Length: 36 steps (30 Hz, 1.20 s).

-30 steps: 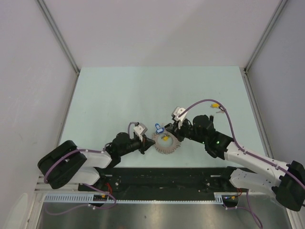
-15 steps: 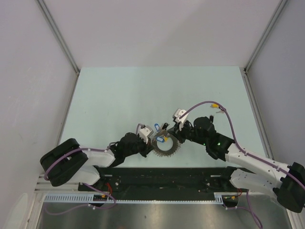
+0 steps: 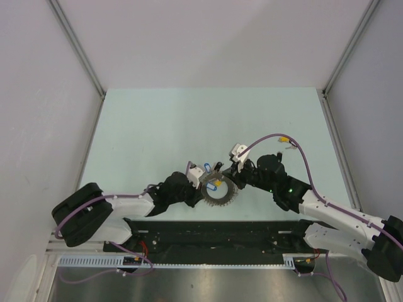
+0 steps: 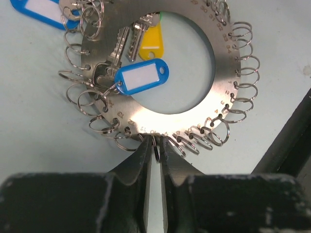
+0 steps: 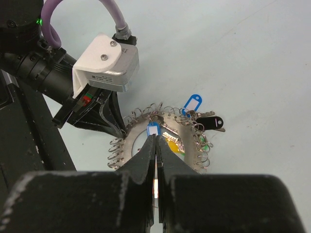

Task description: Put the keys on the keyring

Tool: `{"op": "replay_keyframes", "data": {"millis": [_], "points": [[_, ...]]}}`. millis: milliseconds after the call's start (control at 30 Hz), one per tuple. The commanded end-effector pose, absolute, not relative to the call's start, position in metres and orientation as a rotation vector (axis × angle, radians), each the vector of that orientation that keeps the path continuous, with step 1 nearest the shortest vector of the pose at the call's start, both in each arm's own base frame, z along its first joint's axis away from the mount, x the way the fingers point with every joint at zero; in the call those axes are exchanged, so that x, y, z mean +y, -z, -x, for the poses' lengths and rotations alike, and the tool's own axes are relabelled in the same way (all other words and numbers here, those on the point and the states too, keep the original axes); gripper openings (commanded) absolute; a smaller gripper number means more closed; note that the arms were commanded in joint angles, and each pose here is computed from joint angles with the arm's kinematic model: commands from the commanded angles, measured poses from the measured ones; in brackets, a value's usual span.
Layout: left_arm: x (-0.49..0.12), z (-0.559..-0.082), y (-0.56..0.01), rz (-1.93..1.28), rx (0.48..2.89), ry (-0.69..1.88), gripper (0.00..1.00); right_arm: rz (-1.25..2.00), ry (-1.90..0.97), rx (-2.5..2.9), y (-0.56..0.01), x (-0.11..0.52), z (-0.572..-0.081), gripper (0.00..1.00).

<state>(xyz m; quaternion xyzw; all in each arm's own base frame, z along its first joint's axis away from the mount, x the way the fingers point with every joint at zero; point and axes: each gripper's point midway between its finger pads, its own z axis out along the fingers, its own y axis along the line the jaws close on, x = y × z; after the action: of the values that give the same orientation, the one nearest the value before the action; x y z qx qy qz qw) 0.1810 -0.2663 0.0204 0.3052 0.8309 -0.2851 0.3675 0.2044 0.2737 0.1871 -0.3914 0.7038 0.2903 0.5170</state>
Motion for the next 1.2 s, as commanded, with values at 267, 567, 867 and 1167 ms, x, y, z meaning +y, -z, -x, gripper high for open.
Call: {"op": "replay_keyframes", "data": {"millis": [267,567,867,1167], "points": [[-0.265,-0.179,-0.031,-0.747,2.173,0.716,0.16,0.934,-0.703,1.666,-0.193,0.274,-0.204,0.00],[-0.268,-0.183,-0.029,-0.752,2.174,0.704,0.11,0.945,-0.708,1.668,-0.191,0.274,-0.202,0.00],[-0.276,-0.185,-0.027,-0.788,2.180,0.712,0.02,0.953,-0.710,1.666,-0.190,0.274,-0.201,0.00],[-0.271,-0.181,-0.032,-0.786,2.182,0.715,0.12,0.955,-0.711,1.662,-0.190,0.273,-0.200,0.00]]}}
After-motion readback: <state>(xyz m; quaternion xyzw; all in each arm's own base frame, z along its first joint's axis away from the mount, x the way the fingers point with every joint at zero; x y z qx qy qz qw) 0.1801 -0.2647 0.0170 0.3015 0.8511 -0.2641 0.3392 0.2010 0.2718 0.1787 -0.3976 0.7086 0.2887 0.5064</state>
